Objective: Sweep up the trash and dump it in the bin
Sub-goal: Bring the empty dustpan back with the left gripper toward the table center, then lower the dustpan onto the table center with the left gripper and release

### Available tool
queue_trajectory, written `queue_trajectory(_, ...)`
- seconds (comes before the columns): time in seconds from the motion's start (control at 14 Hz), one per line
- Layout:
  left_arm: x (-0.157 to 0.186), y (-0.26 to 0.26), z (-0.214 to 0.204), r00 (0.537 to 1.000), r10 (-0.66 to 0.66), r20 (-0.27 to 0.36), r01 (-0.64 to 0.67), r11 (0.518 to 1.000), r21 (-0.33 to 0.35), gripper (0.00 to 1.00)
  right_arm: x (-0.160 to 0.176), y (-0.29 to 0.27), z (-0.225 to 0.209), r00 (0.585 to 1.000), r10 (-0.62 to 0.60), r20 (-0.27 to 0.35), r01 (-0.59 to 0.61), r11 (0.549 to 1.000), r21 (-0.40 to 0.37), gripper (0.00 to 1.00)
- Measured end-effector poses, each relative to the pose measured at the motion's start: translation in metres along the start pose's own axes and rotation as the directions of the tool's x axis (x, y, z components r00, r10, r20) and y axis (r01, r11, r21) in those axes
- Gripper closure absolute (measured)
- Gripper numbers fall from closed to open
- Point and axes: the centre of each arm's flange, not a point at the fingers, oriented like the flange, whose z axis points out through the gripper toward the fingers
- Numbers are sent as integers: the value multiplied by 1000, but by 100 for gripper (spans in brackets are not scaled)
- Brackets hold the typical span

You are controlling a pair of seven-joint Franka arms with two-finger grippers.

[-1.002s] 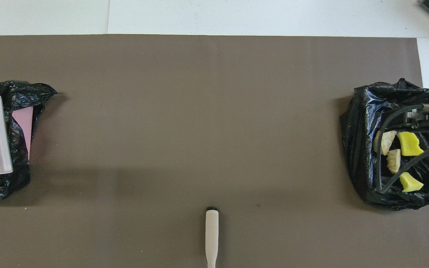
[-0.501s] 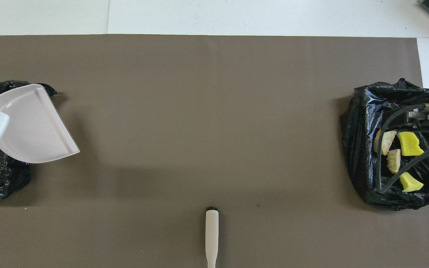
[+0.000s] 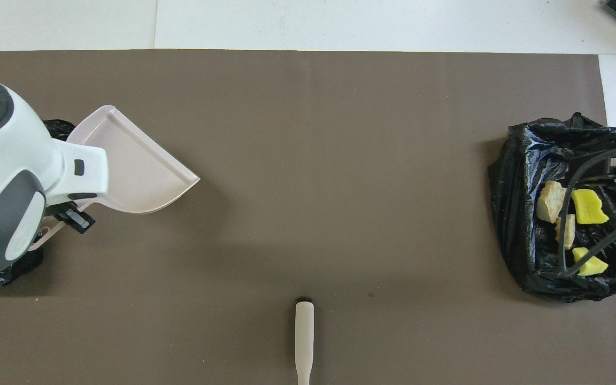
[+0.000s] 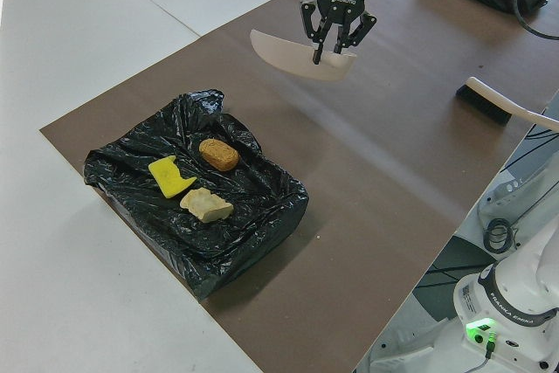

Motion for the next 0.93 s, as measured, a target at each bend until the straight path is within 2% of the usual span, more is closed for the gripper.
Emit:
queue_trajectory(0.29, 28, 65, -25, 975, -197, -102, 188, 977, -97, 69, 1, 22, -2, 999, 31, 9, -31, 999, 14, 0)
queue_trajectory(0.36, 34, 79, -30, 959, -255, -122, 241, 964, -116, 69, 1, 27, 0, 999, 39, 18, -39, 999, 13, 0)
queue_trajectory(0.57, 49, 111, -44, 888, -433, -156, 394, 891, -226, 69, 0, 28, 1, 999, 41, 31, -41, 999, 8, 0)
queue_trajectory(0.72, 60, 120, -45, 862, -476, -175, 422, 865, -273, 69, -1, 24, 0, 999, 32, 31, -32, 999, 8, 0)
queue_trajectory(0.93, 85, 138, -33, 858, -476, -193, 409, 860, -304, 69, -1, 23, 0, 999, -17, 31, 16, 1000, 9, 0)
